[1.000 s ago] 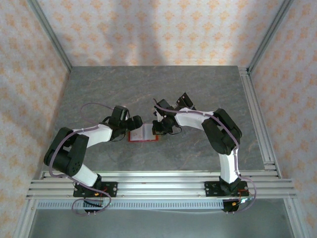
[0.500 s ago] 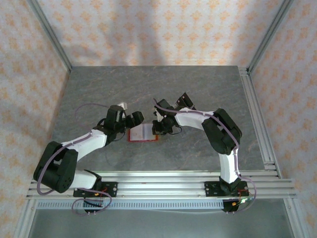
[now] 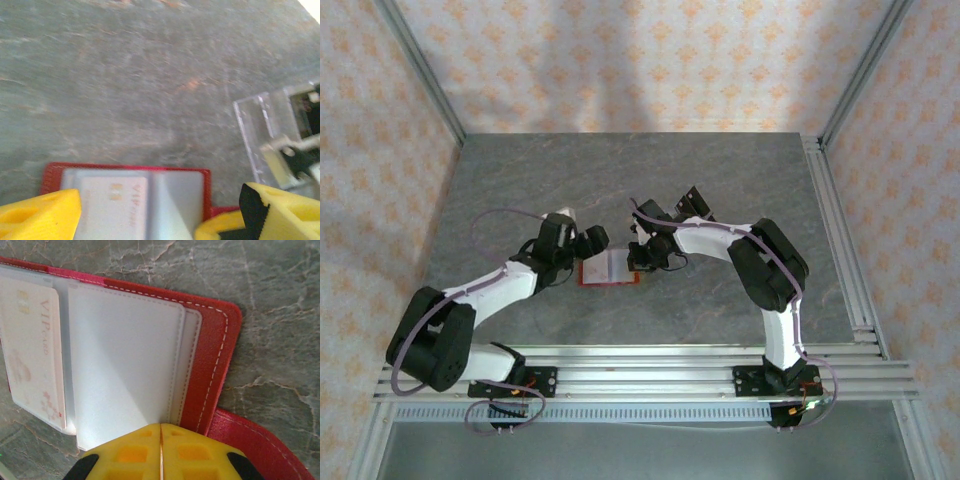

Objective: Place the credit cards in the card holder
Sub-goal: Close the card holder at the center of the table.

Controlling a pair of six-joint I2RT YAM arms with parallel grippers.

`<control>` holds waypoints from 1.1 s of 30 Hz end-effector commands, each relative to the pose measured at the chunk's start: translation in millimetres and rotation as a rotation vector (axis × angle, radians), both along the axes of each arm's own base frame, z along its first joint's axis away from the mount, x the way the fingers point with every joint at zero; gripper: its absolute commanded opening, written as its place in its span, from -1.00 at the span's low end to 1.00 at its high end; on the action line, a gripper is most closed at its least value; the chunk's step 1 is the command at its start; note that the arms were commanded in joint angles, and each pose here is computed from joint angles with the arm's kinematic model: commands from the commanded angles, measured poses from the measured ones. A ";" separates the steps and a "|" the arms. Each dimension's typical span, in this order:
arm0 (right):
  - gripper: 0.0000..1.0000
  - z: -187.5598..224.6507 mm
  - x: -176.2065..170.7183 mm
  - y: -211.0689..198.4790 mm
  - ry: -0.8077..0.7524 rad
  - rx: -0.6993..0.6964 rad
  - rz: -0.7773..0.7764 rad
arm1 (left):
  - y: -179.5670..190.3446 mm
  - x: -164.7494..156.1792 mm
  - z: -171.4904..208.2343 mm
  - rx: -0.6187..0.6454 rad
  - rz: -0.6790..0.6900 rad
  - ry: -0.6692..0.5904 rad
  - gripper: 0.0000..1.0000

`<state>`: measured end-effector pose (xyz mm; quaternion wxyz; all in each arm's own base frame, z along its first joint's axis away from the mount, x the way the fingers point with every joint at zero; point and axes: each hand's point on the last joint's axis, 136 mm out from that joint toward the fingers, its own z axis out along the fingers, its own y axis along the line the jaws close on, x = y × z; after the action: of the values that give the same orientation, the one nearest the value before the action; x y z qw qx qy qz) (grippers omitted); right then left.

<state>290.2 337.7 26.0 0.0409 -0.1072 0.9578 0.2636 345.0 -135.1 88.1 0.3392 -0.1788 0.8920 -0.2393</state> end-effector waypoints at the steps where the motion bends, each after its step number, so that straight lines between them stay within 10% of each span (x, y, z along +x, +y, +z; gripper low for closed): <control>1: -0.84 -21.4 -1.2 -18.1 0.021 -0.076 -0.023 | 14.5 4.2 -20.1 0.075 0.010 0.056 0.69; 13: -0.84 -24.1 -1.3 -16.7 0.027 -0.073 -0.019 | -4.4 8.0 -44.6 0.015 -0.071 0.083 0.67; 33: -0.86 -35.8 -4.7 -19.0 0.046 -0.085 -0.019 | -65.7 -5.4 18.6 -0.191 -0.154 -0.066 0.67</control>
<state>291.1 337.0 25.3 0.0375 -0.1047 0.9572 0.2672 341.5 -195.0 99.5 0.3218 -0.1288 0.8747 -0.3386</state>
